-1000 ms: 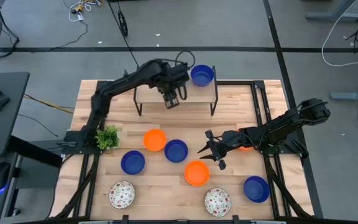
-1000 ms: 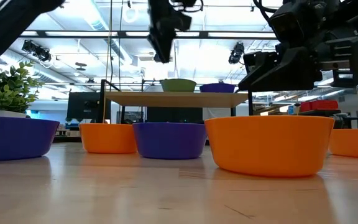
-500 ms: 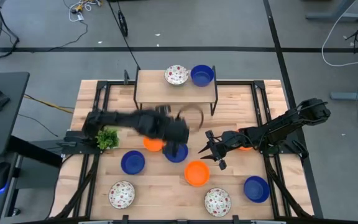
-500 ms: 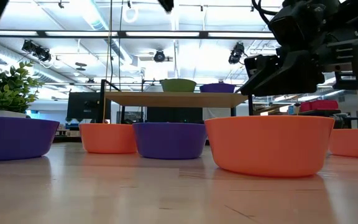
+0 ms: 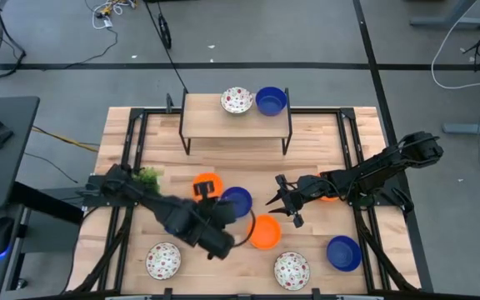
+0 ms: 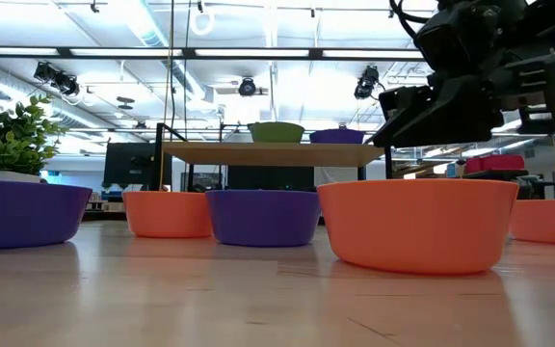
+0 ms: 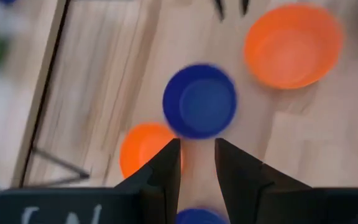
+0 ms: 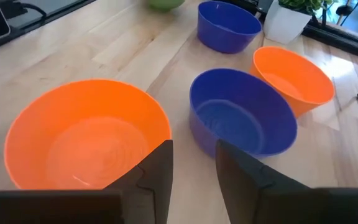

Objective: Pick & Place Mini bowls
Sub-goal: Put the orange bowl on the shelf

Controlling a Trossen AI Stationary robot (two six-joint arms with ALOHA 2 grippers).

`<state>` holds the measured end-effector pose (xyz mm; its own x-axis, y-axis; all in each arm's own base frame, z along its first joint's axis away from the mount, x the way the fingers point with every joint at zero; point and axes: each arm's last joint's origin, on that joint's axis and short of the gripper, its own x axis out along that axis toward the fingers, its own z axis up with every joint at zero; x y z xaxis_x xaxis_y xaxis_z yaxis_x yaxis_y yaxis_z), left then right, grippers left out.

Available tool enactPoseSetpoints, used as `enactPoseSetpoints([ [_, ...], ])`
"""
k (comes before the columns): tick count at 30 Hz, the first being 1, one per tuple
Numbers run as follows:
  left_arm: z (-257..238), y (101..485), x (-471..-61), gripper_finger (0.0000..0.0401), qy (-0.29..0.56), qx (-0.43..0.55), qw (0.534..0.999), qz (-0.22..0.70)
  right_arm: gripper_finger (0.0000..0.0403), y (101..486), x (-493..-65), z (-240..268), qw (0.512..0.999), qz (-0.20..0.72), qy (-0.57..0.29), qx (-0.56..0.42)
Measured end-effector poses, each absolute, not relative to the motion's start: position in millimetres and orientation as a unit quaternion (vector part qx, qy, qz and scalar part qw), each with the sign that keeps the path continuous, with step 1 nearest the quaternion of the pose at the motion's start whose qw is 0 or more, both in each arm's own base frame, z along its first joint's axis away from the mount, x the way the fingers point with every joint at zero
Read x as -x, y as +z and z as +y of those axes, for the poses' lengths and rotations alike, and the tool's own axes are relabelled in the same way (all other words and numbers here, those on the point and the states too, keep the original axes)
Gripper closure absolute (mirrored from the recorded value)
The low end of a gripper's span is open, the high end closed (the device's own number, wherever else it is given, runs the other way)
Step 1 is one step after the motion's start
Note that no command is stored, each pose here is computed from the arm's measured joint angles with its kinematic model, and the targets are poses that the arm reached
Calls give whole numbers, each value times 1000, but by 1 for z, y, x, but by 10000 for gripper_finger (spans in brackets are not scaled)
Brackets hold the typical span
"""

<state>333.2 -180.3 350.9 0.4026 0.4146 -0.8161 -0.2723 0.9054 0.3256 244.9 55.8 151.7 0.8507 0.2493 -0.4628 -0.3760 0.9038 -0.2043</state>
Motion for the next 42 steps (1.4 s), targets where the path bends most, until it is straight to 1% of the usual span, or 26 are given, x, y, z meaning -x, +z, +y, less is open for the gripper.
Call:
enactPoseSetpoints([
  [4, -190, 310, -320, 298, 263, -57, 809, 523, 280, 151, -245, 56, 952, 223, 162, 134],
  [7, -190, 281, -309, 291, 283, -30, 801, 527, 280, 151, -245, 56, 952, 225, 161, 128],
  [11, -181, 249, -299, 267, 259, 20, 809, 527, 280, 151, -245, 56, 953, 224, 160, 125],
  [15, -157, 224, -289, 229, 234, 57, 814, 529, 280, 152, -245, 56, 954, 221, 160, 125],
  [18, -138, 205, -285, 205, 212, 54, 814, 538, 280, 152, -245, 56, 955, 217, 160, 126],
  [21, -121, 188, -286, 196, 184, 16, 809, 557, 280, 153, -245, 56, 954, 215, 161, 133],
  [23, -112, 181, -289, 198, 165, -19, 810, 563, 280, 153, -245, 56, 954, 214, 162, 136],
  [26, -100, 177, -295, 208, 155, -43, 812, 561, 280, 153, -245, 56, 953, 214, 162, 137],
  [29, -92, 179, -302, 221, 153, -38, 820, 550, 280, 153, -245, 56, 953, 215, 162, 137],
  [34, -85, 178, -304, 252, 134, -32, 816, 562, 280, 152, -245, 56, 953, 217, 163, 138],
  [42, -84, 178, -304, 302, 134, -29, 814, 565, 280, 152, -245, 56, 952, 219, 163, 138],
])
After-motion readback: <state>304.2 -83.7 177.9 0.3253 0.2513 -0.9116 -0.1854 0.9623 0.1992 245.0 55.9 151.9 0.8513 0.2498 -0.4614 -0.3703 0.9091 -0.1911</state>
